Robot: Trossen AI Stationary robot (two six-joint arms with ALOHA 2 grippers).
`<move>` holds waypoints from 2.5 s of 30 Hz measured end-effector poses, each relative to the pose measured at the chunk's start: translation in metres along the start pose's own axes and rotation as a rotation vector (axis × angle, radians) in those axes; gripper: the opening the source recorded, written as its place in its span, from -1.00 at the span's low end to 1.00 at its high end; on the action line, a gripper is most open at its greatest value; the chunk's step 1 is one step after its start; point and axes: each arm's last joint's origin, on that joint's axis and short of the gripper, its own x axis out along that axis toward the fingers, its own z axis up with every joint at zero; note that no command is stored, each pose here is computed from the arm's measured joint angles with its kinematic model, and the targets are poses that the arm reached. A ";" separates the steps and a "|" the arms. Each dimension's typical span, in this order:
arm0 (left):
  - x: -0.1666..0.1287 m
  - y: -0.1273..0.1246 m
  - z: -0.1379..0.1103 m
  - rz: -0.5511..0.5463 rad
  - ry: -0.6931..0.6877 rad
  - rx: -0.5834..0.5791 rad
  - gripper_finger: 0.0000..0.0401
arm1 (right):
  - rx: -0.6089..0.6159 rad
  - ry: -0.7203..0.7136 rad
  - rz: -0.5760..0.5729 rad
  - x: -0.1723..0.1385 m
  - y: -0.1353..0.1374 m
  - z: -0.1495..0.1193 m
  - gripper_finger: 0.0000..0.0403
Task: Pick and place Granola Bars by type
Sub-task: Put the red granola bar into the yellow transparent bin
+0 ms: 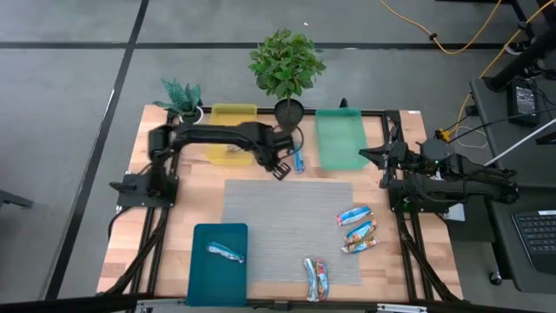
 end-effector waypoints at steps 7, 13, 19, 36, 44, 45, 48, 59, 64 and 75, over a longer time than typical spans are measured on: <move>-0.082 0.022 -0.018 0.022 -0.179 -0.016 -0.88 | -0.016 0.000 0.000 0.000 0.000 0.000 -0.88; -0.116 0.034 -0.027 0.038 -0.302 -0.037 -0.88 | -0.012 0.000 0.000 0.000 0.000 0.000 -0.88; -0.122 0.036 -0.029 0.066 -0.334 -0.007 -0.88 | -0.014 0.000 0.000 0.000 0.000 0.000 -0.88; -0.198 0.116 -0.040 0.122 -0.593 -0.185 -0.88 | -0.012 0.000 0.000 0.000 0.000 0.000 -0.88; -0.205 0.135 -0.040 0.108 -0.590 -0.172 -0.88 | -0.013 0.000 0.000 0.000 0.000 0.000 -0.88; -0.204 0.138 -0.038 0.107 -0.584 -0.171 -0.88 | -0.013 0.000 0.000 0.000 0.000 0.000 -0.88; -0.200 0.148 -0.031 0.095 -0.567 -0.173 -0.88 | -0.013 0.000 0.000 0.000 0.000 0.000 -0.88; -0.173 0.182 0.000 0.081 -0.472 -0.164 -0.89 | -0.015 0.000 0.000 0.000 0.000 0.000 -0.88; -0.156 0.183 0.011 0.090 -0.419 -0.140 -0.89 | -0.011 0.000 0.000 0.000 0.000 0.000 -0.88; -0.078 0.182 0.036 0.069 -0.244 -0.086 -0.89 | -0.007 0.000 0.000 0.000 0.000 0.000 -0.88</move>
